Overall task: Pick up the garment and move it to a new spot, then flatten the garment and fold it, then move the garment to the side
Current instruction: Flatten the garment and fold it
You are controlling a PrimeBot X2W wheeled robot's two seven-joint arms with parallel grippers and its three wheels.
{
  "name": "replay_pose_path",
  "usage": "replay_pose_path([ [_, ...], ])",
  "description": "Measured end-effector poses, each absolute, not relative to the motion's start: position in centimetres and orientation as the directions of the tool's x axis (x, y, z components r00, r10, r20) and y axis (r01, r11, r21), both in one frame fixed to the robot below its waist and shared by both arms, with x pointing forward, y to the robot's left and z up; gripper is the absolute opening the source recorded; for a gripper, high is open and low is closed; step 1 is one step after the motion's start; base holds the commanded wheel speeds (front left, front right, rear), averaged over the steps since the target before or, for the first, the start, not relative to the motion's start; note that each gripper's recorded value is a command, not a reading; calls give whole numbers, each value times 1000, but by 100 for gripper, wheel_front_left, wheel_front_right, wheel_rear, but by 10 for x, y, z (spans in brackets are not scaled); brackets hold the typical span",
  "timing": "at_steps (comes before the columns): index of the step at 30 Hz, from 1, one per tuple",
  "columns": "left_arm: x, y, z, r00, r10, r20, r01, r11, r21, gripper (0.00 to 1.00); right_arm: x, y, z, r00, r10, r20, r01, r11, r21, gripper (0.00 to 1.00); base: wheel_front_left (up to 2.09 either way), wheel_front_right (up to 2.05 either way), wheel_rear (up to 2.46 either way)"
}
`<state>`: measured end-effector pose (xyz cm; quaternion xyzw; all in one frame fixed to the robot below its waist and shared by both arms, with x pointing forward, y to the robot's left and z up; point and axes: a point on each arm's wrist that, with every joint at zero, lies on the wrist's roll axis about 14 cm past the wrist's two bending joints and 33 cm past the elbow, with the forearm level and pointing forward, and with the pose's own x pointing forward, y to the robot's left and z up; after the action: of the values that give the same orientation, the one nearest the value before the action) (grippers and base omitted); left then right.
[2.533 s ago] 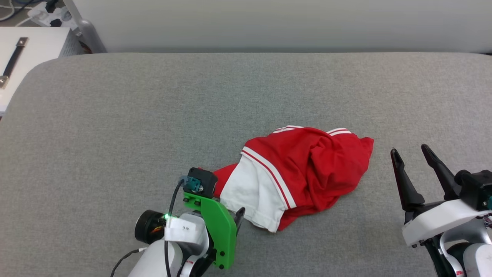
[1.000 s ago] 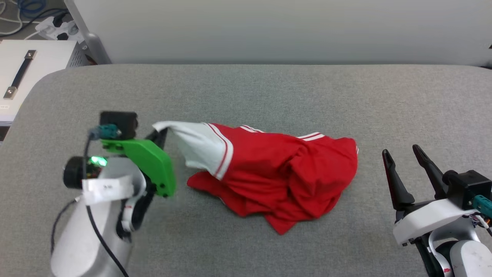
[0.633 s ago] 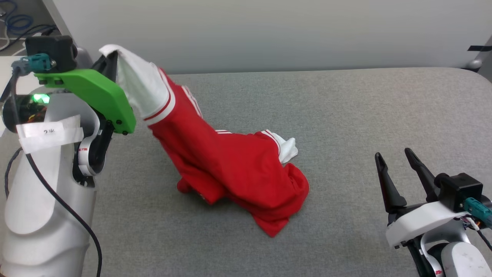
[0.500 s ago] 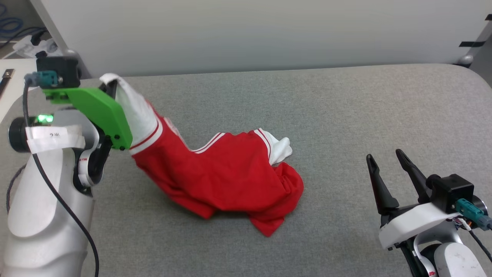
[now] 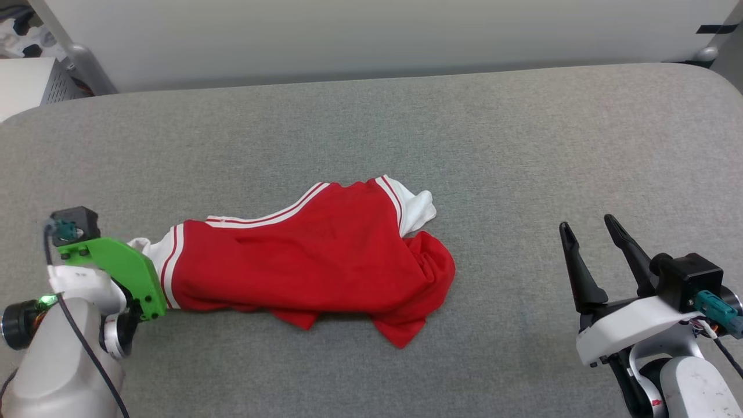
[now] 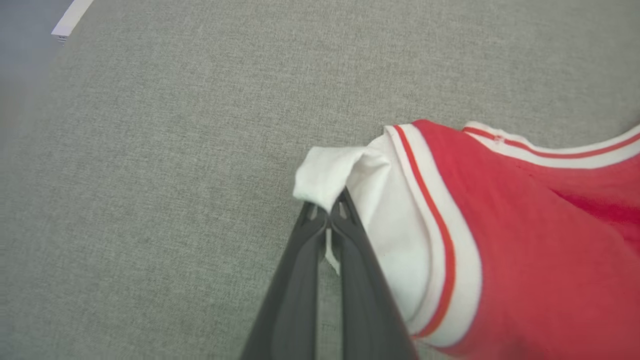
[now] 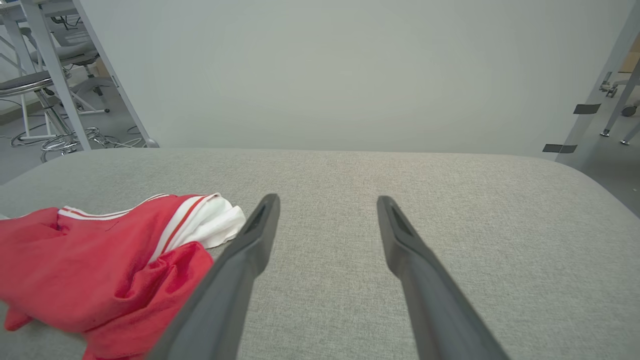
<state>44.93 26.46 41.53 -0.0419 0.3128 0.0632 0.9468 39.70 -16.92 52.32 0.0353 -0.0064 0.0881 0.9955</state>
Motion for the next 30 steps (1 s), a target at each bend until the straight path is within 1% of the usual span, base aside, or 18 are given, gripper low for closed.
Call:
replay_pose_path([
  [1,446,266,411,794,103,-599,-131,991,-2,100,398,-168,523,983,180,18,-181,981,69,100,0,0,0],
  [2,444,269,411,800,116,-588,-108,993,48,100,399,-166,523,982,187,17,-188,980,69,100,0,0,0],
  [3,444,270,412,811,120,-573,-100,993,66,100,400,-165,523,982,191,16,-191,979,67,100,0,0,0],
  [7,446,267,428,880,116,-461,-86,993,86,100,404,-163,526,979,204,20,-204,977,54,100,0,0,0],
  [11,453,256,471,965,88,-248,-74,995,67,100,404,-159,535,975,221,34,-222,974,41,100,0,0,0],
  [14,450,240,505,996,41,-85,-39,999,32,100,401,-155,540,971,237,41,-238,971,34,100,0,0,0],
  [16,442,233,523,1000,14,2,-15,1000,12,100,399,-152,544,968,248,43,-249,968,28,100,0,0,0],
  [21,411,214,546,991,-32,129,35,999,-18,100,398,-142,552,958,281,50,-282,959,20,100,0,0,0],
  [24,392,210,552,985,-30,169,33,999,-18,100,396,-134,552,951,307,36,-308,951,19,100,0,0,0],
  [26,379,209,555,982,-11,191,20,999,-45,100,395,-132,552,948,316,29,-317,948,19,100,0,0,0],
  [30,363,201,554,980,-18,198,32,997,-69,100,395,-129,546,943,332,-10,-332,943,16,100,0,0,0],
])
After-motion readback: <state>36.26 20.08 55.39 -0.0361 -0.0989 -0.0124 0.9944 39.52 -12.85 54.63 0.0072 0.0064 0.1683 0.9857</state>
